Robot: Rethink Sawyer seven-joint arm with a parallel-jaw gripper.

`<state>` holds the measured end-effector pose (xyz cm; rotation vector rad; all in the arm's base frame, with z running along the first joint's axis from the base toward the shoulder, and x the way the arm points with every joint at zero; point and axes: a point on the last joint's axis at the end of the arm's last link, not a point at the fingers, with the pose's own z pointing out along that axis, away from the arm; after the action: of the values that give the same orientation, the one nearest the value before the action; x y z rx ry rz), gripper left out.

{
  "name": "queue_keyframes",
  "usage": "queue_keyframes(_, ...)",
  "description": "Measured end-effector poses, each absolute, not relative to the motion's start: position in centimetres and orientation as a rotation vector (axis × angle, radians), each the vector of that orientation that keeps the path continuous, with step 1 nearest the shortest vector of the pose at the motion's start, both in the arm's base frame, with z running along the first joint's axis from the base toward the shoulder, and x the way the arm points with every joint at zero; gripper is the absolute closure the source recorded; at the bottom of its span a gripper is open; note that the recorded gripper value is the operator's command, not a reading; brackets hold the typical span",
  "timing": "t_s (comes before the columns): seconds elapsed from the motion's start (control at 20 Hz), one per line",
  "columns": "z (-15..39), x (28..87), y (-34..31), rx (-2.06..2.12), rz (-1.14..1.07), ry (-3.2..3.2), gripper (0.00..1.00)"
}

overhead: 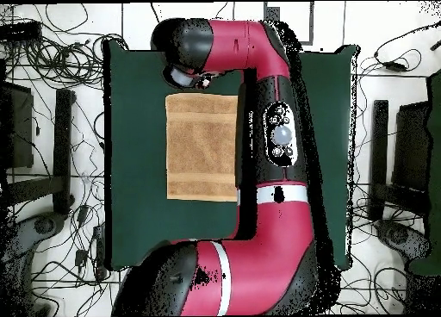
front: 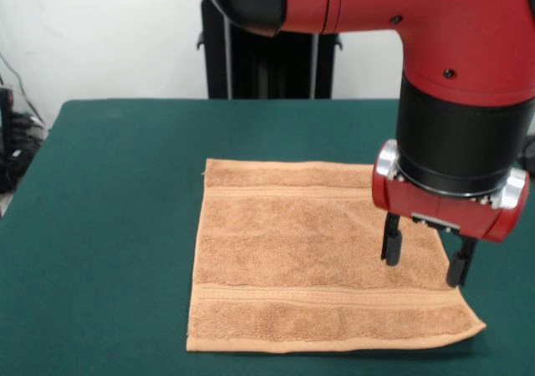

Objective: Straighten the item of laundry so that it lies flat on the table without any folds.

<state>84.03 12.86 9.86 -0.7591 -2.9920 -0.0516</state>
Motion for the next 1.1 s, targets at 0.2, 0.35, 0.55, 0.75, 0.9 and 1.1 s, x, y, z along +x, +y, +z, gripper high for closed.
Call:
queue_keyframes(0.2, 10.5, 83.9, 12.9, -0.755, -0.052, -2.996, 0.0)
queue_keyframes(0.35, 10.9, 84.0, 12.8, -0.757, -0.052, -3.001, 0.0)
queue_keyframes(0.55, 11.0, 84.1, 12.8, -0.758, -0.052, -3.003, 0.0)
queue_keyframes(0.75, 10.8, 84.3, 12.7, -0.765, -0.06, -3.017, 0.0)
queue_keyframes(0.9, 10.4, 84.6, 12.7, -0.771, -0.073, -3.037, 0.0)
queue_keyframes(1.1, 9.0, 84.6, 12.8, -0.777, -0.087, -3.049, 0.0)
